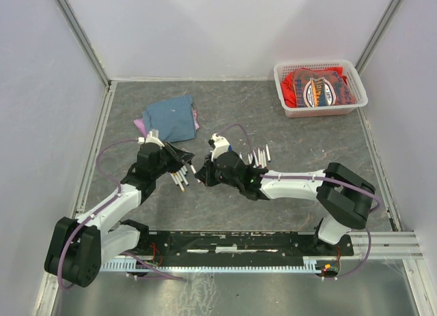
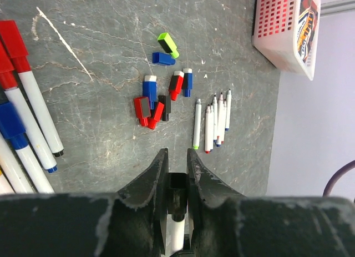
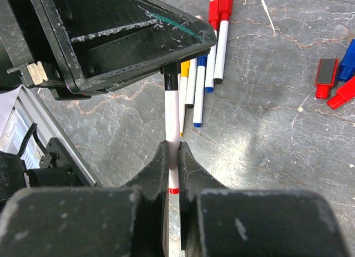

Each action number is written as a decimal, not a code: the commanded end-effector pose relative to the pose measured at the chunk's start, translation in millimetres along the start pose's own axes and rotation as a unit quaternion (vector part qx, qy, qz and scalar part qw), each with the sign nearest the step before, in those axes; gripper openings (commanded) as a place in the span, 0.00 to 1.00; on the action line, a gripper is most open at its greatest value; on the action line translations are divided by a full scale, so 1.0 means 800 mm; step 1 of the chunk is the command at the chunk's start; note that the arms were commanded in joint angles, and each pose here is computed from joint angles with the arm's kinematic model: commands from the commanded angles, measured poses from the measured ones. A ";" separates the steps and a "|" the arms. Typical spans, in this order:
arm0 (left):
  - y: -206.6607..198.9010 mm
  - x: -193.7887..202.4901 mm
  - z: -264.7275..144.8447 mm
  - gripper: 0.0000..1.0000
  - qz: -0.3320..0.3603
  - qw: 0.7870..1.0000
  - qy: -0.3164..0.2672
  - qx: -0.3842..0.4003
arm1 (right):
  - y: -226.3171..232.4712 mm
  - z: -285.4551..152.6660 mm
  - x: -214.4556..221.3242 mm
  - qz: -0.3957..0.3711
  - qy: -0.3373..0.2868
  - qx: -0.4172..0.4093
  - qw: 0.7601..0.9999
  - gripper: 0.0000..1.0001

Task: Open the pen caps
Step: Open the pen cap from the pen, then place the pen cap at the center of the board, then place the pen at the center of the board, then pick up the pen from the center of the board.

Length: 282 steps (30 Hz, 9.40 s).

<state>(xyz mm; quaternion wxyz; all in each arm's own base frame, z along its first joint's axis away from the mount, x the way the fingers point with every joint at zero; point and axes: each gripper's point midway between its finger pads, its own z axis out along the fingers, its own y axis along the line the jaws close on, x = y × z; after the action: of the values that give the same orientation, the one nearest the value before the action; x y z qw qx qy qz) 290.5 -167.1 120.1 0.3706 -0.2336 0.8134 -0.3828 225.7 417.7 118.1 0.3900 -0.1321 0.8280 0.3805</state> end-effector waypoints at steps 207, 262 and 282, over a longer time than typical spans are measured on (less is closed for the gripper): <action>0.137 -0.097 0.009 0.45 0.019 0.949 -0.132 -0.284 | -0.045 0.175 -0.017 -0.125 0.107 0.122 0.979 0.42; 0.148 -0.053 0.041 0.27 0.060 0.961 -0.030 -0.269 | -0.094 0.132 0.049 -0.114 0.162 0.202 0.959 0.19; 0.137 -0.052 0.043 0.26 0.073 0.962 -0.029 -0.262 | -0.102 0.107 0.053 -0.114 0.158 0.202 0.960 0.17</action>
<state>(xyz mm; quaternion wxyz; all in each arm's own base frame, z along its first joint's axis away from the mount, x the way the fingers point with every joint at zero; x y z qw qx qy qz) 325.2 -85.8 22.4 0.3238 -0.2982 0.8905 -0.1150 301.2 447.9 22.2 0.3411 -0.1925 0.9063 0.1584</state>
